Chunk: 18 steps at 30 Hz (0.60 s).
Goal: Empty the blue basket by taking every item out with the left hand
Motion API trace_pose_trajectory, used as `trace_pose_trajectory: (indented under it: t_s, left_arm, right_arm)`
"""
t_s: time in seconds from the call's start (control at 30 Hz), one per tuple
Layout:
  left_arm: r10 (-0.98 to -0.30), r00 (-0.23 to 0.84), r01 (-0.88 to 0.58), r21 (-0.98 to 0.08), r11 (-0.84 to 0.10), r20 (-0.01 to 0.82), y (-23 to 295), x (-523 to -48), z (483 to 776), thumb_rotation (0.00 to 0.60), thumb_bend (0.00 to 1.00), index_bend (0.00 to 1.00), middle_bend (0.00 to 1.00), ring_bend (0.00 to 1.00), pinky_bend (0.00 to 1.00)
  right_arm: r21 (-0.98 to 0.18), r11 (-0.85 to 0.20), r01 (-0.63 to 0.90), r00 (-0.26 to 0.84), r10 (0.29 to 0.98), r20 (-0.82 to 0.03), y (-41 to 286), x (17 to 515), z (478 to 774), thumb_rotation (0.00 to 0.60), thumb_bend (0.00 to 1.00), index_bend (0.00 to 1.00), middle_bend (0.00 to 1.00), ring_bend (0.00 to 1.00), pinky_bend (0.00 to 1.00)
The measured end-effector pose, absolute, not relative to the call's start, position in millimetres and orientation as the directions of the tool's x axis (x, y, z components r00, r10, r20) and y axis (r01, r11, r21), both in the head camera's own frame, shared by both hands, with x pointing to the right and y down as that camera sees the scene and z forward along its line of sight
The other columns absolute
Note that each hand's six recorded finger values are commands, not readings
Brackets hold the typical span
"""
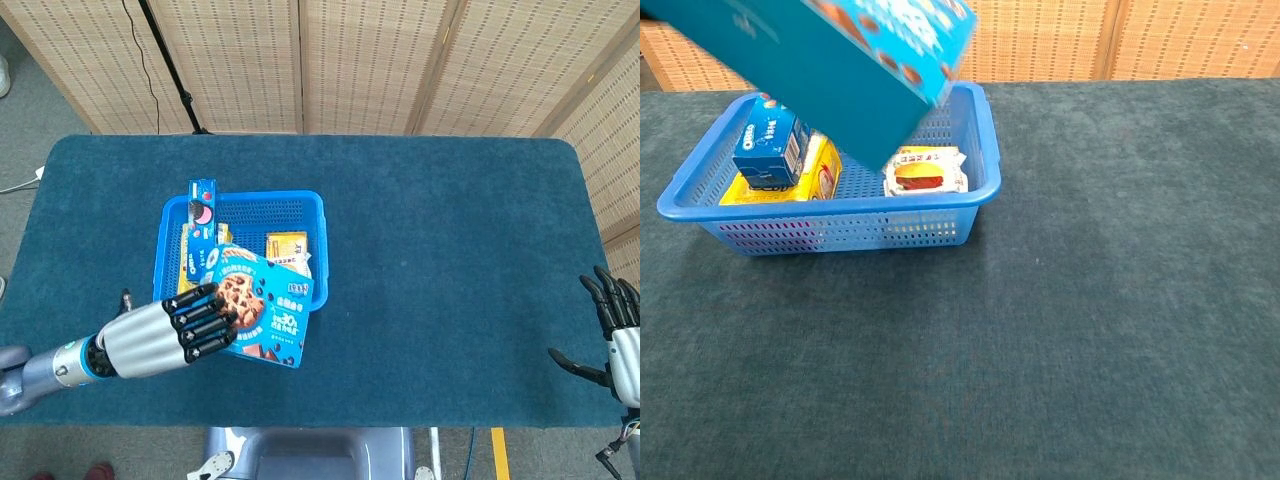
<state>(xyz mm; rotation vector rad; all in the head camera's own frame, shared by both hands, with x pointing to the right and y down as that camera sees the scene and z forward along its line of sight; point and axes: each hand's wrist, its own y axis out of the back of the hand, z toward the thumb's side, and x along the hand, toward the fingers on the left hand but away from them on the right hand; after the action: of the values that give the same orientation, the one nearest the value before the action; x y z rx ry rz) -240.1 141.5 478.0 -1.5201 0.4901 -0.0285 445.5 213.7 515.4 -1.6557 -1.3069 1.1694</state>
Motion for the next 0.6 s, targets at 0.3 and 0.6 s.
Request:
trace_pose_trajectory:
  t_s: [0.3, 0.6]
  left_arm:
    - [-0.295, 0.908, -0.326, -0.944, -0.053, -0.298, 181, -204, 514, 0.6, 0.29, 0.9, 0.64, 0.57, 0.51]
    - [-0.266, 0.945, -0.214, -0.974, -0.069, -0.189, 201, -173, 557, 0.6, 0.26, 0.74, 0.47, 0.39, 0.46]
  right_arm:
    - [-0.916, -0.237, 0.325, 0.074, 0.971, -0.225, 213, 447, 517, 0.6, 0.0, 0.03, 0.0, 0.0, 0.0]
    - [-0.915, -0.242, 0.324, 0.07, 0.97, -0.232, 213, 449, 518, 0.6, 0.0, 0.03, 0.0, 0.0, 0.0]
